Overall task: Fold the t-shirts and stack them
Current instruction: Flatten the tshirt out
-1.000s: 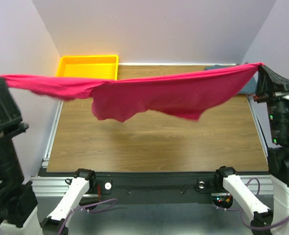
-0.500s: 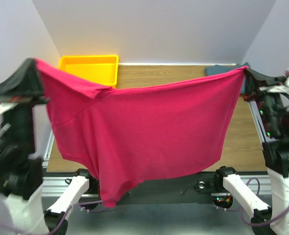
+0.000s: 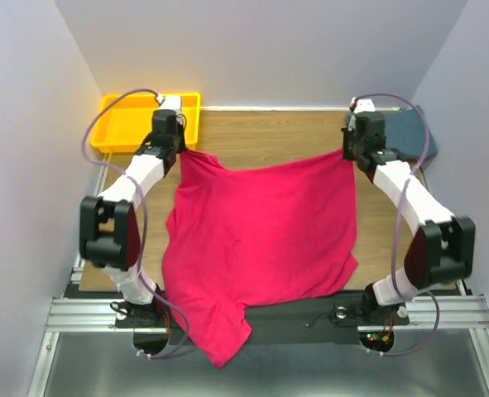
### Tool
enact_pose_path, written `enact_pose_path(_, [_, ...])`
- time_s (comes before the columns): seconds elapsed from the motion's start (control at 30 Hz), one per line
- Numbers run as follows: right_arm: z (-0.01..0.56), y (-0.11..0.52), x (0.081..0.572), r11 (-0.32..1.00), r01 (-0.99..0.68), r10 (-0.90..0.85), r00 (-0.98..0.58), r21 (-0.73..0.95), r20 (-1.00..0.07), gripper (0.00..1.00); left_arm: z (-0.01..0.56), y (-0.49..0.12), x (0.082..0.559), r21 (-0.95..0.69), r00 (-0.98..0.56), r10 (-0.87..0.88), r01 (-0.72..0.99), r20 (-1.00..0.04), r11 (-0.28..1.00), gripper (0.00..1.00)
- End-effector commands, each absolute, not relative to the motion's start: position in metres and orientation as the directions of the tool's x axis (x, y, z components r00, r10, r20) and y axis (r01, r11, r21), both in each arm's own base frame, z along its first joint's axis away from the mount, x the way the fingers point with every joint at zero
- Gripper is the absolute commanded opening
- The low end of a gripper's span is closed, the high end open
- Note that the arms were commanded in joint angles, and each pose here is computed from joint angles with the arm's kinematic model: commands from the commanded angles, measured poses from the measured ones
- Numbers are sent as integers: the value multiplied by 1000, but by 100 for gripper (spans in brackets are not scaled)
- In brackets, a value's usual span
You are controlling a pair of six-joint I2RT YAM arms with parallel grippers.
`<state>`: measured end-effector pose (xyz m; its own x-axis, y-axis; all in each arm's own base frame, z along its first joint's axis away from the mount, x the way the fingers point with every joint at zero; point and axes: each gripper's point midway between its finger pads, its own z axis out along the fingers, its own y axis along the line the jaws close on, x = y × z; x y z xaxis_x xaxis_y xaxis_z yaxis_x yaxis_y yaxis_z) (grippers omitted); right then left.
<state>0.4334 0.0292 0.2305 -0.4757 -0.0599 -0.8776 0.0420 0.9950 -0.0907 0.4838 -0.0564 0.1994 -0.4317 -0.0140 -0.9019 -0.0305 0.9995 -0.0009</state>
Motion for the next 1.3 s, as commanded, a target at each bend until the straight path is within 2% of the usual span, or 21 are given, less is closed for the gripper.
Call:
enact_pose_path(0.0, [212, 19, 470, 984, 112, -73, -446, -137, -892, 1, 227, -51, 528, 4, -317, -23, -86, -948, 996, 0])
enact_pose_path(0.17, [147, 18, 506, 974, 98, -119, -547, -205, -828, 1, 185, -55, 555, -16, -393, -61, -118, -918, 993, 0])
enact_pose_path(0.4, [118, 17, 526, 968, 76, -150, -582, -237, -799, 1, 187, -54, 562, -31, -385, -81, -135, -919, 990, 0])
enact_pose_path(0.67, [135, 16, 530, 970, 89, -141, -549, -225, -824, 1, 230, -47, 550, -56, -316, -108, -170, -942, 984, 0])
enact_pose_path(0.93, [154, 12, 540, 971, 118, -120, -513, -209, -850, 1, 230, -37, 554, -53, -341, -124, -209, -932, 976, 0])
enact_pose_path(1.27, [157, 13, 548, 979, 105, -98, -497, -172, -862, 1, 255, -32, 549, -73, -281, -136, -222, -950, 972, 0])
